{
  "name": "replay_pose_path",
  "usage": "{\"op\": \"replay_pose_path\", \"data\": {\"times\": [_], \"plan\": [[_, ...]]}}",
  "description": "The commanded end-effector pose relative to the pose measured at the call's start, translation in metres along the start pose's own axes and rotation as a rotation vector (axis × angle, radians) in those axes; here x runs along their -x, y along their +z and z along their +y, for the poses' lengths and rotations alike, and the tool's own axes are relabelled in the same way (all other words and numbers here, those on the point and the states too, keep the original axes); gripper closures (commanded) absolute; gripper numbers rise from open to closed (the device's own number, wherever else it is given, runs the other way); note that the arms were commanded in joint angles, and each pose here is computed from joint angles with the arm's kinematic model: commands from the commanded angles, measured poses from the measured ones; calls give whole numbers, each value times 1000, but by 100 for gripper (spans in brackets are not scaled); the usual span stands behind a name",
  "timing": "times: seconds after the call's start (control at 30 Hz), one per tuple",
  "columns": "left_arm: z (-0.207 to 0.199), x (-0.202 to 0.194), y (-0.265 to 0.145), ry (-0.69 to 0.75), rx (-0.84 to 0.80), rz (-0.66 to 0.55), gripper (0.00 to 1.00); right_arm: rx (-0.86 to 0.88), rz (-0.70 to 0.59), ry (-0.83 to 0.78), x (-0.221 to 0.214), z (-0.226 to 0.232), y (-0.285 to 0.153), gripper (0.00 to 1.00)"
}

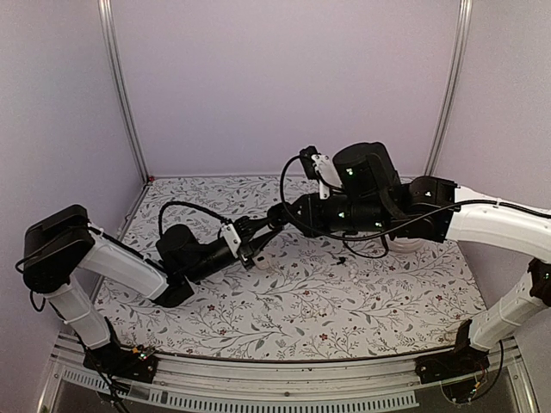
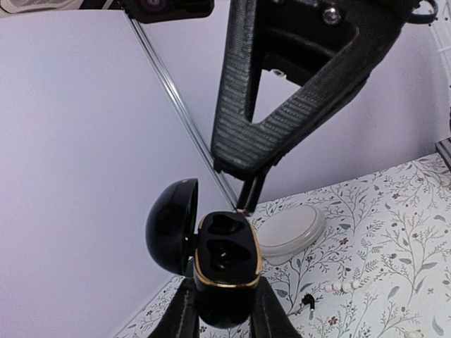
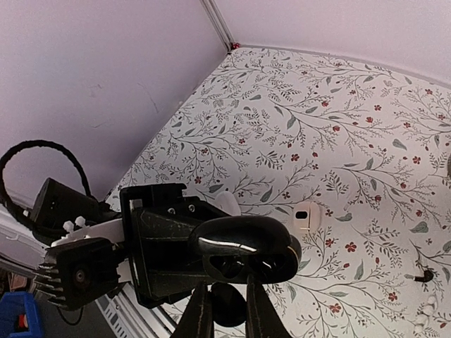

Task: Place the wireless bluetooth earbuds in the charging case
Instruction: Adjust the right earbud in the right side groove of the charging case.

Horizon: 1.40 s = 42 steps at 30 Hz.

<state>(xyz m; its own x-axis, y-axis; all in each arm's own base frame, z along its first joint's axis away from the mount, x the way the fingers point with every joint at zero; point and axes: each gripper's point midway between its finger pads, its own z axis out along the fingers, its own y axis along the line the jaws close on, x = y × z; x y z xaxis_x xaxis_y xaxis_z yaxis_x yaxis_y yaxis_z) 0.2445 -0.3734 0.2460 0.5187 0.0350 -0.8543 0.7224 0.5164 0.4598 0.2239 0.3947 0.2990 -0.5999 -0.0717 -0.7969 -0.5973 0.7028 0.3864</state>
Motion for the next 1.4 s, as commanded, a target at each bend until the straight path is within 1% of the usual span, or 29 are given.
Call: {"op": "replay_pose_path", "data": {"times": [0.0, 0.27, 0.47, 0.67, 1.0, 1.37], "plan": [[5, 8, 9, 18, 66, -16, 100, -55, 2, 102, 2, -4, 4, 89], [6, 8, 12, 25, 109, -12, 100, -156, 17, 207, -4, -20, 8, 90], [5, 7, 13, 21, 123, -14, 100, -170, 5, 251, 2, -20, 10, 90], [3, 3, 16, 4, 128, -11, 100, -183, 0, 272, 4, -20, 9, 90], [-3, 3, 25, -22, 128, -26, 100, -198, 29, 289, -1, -19, 22, 90], [-4, -2, 31, -73, 156, -15, 100, -304, 60, 317, -7, -34, 29, 90]]}}
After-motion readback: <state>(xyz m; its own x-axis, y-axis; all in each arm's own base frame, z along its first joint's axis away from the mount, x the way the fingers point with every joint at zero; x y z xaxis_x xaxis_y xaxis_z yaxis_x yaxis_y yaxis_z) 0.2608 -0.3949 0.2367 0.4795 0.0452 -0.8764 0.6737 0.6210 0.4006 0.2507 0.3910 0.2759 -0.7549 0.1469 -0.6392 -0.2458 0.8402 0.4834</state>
